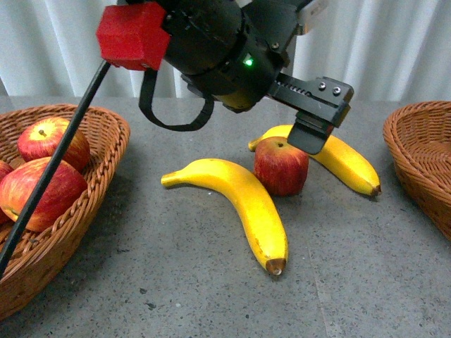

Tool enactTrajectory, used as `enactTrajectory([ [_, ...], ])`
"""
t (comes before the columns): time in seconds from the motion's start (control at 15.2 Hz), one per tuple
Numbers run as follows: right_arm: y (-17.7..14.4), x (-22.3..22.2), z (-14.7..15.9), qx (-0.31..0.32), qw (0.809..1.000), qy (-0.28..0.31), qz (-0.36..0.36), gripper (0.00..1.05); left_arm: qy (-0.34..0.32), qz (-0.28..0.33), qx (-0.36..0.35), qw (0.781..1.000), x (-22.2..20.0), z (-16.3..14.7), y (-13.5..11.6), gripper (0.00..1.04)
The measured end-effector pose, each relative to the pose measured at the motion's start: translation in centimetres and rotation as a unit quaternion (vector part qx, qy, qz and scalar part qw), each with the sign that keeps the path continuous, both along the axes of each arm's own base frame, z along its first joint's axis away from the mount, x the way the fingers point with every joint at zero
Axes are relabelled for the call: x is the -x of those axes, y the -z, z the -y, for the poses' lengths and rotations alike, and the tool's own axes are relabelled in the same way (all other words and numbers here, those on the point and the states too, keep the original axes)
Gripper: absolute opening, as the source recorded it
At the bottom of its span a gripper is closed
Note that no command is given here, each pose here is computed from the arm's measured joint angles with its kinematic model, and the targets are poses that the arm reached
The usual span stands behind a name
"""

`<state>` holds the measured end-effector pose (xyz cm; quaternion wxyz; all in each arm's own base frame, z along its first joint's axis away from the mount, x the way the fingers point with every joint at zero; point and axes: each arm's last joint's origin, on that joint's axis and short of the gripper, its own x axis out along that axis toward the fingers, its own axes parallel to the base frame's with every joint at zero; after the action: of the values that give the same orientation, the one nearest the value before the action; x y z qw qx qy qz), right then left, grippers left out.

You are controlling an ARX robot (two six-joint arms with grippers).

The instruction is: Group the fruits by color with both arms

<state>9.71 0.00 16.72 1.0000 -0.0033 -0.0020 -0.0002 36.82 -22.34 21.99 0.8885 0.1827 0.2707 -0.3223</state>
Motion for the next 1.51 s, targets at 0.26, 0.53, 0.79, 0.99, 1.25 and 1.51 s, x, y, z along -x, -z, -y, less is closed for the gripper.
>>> enactTrajectory([
  [0.26,0.0,0.0,0.0,0.000,1.000,0.000,0.000,0.98,-0.006,-0.013,-0.016,1.000,-0.4,0.7,2.0,0.98],
  [0.53,0.0,0.0,0.0,0.000,1.000,0.000,0.000,0.98,-0.006,-0.026,-0.019,0.999,-1.1,0.5,3.3,0.98],
  [0.79,0.0,0.0,0.0,0.000,1.000,0.000,0.000,0.98,0.011,-0.043,-0.020,0.999,-1.7,1.8,5.4,0.98],
  [0.99,0.0,0.0,0.0,0.000,1.000,0.000,0.000,0.98,0.012,-0.046,-0.024,0.999,-1.8,1.9,6.1,0.93],
  [1.25,0.0,0.0,0.0,0.000,1.000,0.000,0.000,0.98,0.010,-0.042,-0.024,0.999,-2.0,1.6,6.1,0.70],
  [1.51,0.0,0.0,0.0,0.000,1.000,0.000,0.000,0.98,-0.011,0.033,-0.047,0.998,0.2,0.6,3.1,0.69],
])
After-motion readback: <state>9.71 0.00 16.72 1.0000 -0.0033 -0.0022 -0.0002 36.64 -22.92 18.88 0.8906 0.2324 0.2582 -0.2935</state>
